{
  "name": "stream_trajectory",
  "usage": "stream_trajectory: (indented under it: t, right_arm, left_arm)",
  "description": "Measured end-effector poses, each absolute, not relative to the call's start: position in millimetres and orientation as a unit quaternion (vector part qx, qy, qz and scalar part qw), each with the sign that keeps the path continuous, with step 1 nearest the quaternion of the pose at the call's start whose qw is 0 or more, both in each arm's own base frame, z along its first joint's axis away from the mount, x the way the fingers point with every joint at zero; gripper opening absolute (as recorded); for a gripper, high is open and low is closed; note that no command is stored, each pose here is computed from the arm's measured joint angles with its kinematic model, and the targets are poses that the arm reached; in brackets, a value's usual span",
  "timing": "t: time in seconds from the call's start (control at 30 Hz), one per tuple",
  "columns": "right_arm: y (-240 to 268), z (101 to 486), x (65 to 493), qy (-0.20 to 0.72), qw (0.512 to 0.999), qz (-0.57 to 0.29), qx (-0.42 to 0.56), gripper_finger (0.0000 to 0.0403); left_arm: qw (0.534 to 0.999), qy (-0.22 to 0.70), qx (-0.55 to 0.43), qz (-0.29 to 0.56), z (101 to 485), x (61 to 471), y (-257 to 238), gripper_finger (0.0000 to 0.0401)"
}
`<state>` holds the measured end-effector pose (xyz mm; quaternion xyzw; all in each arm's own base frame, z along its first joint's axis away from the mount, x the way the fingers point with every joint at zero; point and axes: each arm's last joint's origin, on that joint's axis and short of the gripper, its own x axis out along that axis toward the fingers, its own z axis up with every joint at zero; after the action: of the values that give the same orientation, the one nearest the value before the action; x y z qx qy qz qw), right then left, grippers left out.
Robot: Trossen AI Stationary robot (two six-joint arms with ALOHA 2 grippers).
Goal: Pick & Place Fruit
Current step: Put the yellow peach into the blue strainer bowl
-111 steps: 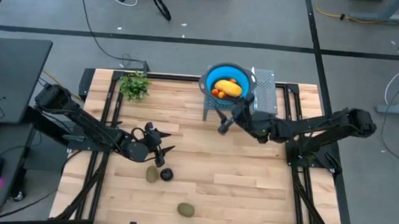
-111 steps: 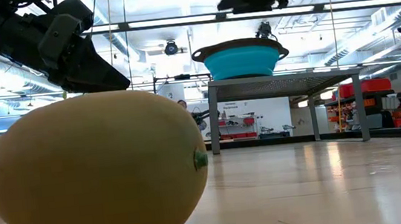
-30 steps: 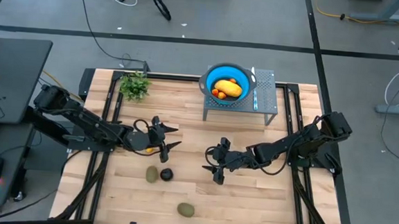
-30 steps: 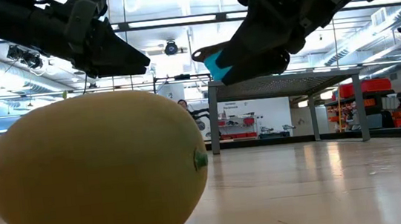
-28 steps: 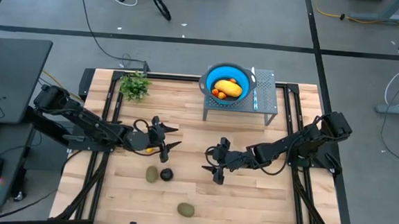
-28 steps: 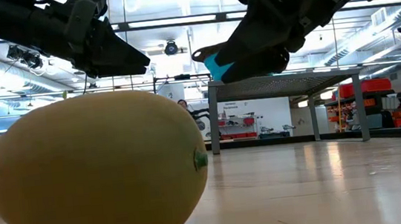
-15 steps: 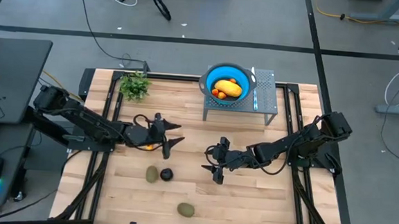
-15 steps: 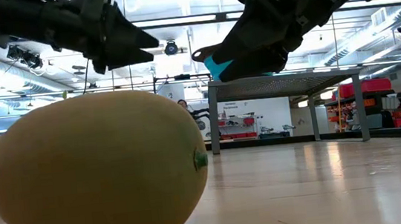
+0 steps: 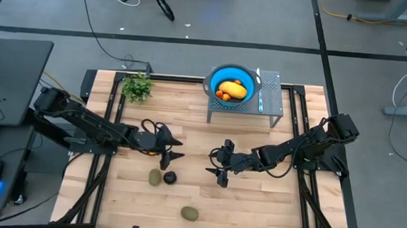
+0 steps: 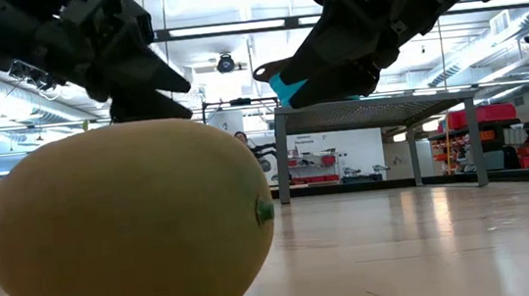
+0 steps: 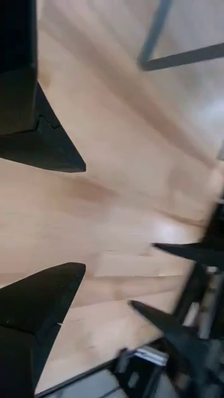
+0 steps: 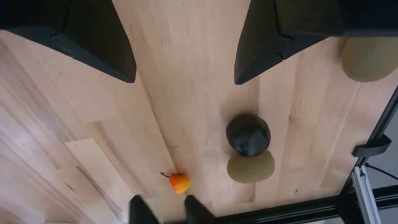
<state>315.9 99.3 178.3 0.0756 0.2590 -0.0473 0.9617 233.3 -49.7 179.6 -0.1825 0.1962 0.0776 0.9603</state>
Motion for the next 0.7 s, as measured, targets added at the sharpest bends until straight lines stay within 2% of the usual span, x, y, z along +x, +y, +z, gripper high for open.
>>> stream_trajectory:
  t: [0.23,0.43,0.7]
  right_arm:
    - [99.3,178.0,315.7,0.260,0.961,-0.048,0.075,0.0282]
    - [99.3,178.1,315.8,0.260,0.962,-0.047,0.076,0.0282]
    - [99.3,178.1,315.8,0.260,0.962,-0.047,0.075,0.0282]
  left_arm:
    - [0.922,0.319,-0.197,0.100,184.8,228.7,-51.3,0.0258]
    - [0.888,0.383,-0.208,0.143,186.5,222.4,-51.5,0.0258]
    - [0.820,0.479,-0.267,0.162,178.0,207.0,-52.9,0.0258]
